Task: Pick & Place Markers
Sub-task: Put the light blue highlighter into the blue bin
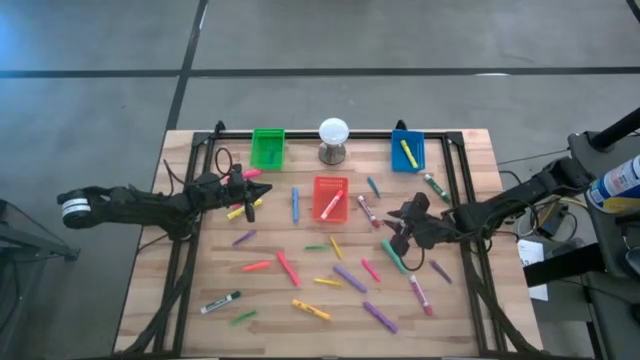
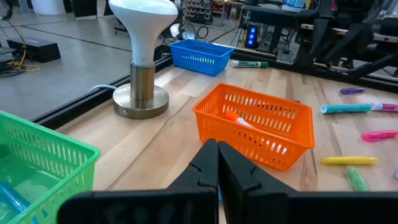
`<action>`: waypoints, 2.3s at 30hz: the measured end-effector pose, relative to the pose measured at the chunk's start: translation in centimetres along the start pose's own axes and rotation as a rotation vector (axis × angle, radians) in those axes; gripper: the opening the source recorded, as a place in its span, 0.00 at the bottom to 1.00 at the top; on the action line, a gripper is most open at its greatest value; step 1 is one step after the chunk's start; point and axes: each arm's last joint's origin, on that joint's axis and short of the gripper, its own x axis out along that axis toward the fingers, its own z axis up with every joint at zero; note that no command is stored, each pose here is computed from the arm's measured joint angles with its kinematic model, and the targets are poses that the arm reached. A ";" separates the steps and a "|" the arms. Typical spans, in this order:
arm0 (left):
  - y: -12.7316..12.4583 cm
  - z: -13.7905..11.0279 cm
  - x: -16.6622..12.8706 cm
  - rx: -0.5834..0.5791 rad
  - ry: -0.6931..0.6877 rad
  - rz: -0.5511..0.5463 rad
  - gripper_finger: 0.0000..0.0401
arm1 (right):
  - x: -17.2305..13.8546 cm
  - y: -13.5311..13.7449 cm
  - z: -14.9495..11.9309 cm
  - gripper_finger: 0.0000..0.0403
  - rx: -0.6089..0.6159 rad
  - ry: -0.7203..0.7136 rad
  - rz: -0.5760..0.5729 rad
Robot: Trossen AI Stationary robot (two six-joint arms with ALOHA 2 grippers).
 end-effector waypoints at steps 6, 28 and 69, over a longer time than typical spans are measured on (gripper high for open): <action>0.1 -0.1 0.0 0.001 0.012 0.039 0.00 | 0.8 -1.0 0.1 0.41 0.037 -0.005 -0.053; 0.1 -0.3 0.0 0.003 0.027 0.044 0.00 | 2.7 2.3 -0.8 0.46 0.163 0.425 -0.009; 0.1 -0.3 0.0 -0.007 0.026 0.045 0.00 | 4.8 3.9 -2.7 0.24 0.167 0.621 -0.092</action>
